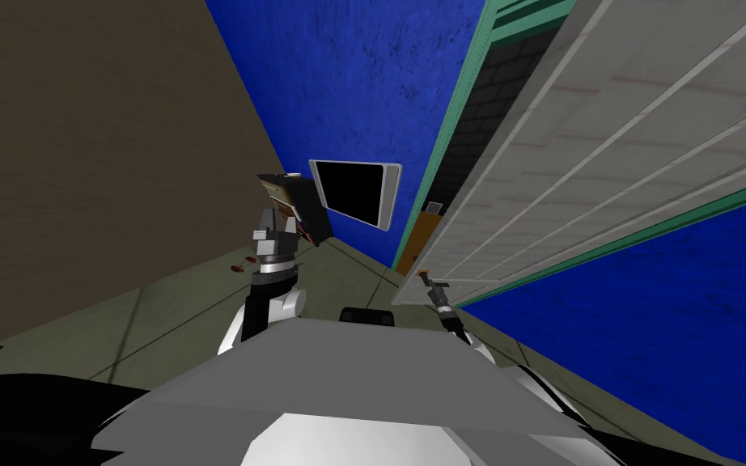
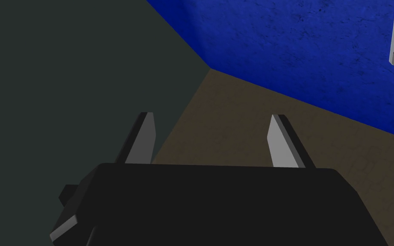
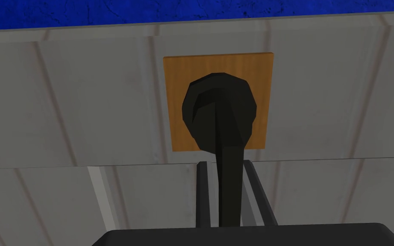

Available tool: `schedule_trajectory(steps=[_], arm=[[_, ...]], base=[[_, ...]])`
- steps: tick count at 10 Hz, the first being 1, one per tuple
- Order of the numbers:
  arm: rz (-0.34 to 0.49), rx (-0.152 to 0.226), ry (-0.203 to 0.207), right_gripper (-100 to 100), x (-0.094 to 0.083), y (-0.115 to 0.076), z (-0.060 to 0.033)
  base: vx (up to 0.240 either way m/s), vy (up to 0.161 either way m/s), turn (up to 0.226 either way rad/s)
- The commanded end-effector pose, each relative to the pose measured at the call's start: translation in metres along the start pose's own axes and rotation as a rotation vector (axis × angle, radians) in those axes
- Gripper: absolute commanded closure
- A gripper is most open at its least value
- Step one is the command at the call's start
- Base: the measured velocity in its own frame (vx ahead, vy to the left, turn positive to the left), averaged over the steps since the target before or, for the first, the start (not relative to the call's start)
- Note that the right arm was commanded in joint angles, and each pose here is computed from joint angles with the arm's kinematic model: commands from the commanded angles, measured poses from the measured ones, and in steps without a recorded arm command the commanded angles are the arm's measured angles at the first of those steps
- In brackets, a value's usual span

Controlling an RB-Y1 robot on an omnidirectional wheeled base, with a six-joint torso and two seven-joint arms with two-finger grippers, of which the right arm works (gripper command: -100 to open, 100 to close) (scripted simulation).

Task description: Pull the door open

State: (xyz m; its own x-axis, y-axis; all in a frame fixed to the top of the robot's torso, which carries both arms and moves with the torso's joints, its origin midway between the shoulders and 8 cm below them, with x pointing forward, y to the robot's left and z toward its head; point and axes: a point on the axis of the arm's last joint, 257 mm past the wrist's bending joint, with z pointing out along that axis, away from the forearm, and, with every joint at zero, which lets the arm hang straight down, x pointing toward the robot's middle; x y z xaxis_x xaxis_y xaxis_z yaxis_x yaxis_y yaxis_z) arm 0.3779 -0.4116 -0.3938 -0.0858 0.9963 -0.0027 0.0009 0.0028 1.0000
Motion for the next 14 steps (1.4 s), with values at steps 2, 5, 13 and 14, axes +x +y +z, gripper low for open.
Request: schedule_trajectory(steps=[2, 5, 13, 14], arm=[[0.003, -0.001, 0.009, 100, -0.008, 0.001, -0.0218], [0.006, -0.001, 0.014, 100, -0.005, 0.0, -0.0198], [0.004, 0.001, 0.018, 100, -0.014, -0.001, -0.0561], [0.004, 0.0, 0.019, 100, -0.016, 0.0, -0.0619]], base=[[-0.175, -0.097, 0.247], [-0.087, -0.014, -0.004], [-0.141, -0.065, 0.154], [-0.157, -0.082, 0.239]])
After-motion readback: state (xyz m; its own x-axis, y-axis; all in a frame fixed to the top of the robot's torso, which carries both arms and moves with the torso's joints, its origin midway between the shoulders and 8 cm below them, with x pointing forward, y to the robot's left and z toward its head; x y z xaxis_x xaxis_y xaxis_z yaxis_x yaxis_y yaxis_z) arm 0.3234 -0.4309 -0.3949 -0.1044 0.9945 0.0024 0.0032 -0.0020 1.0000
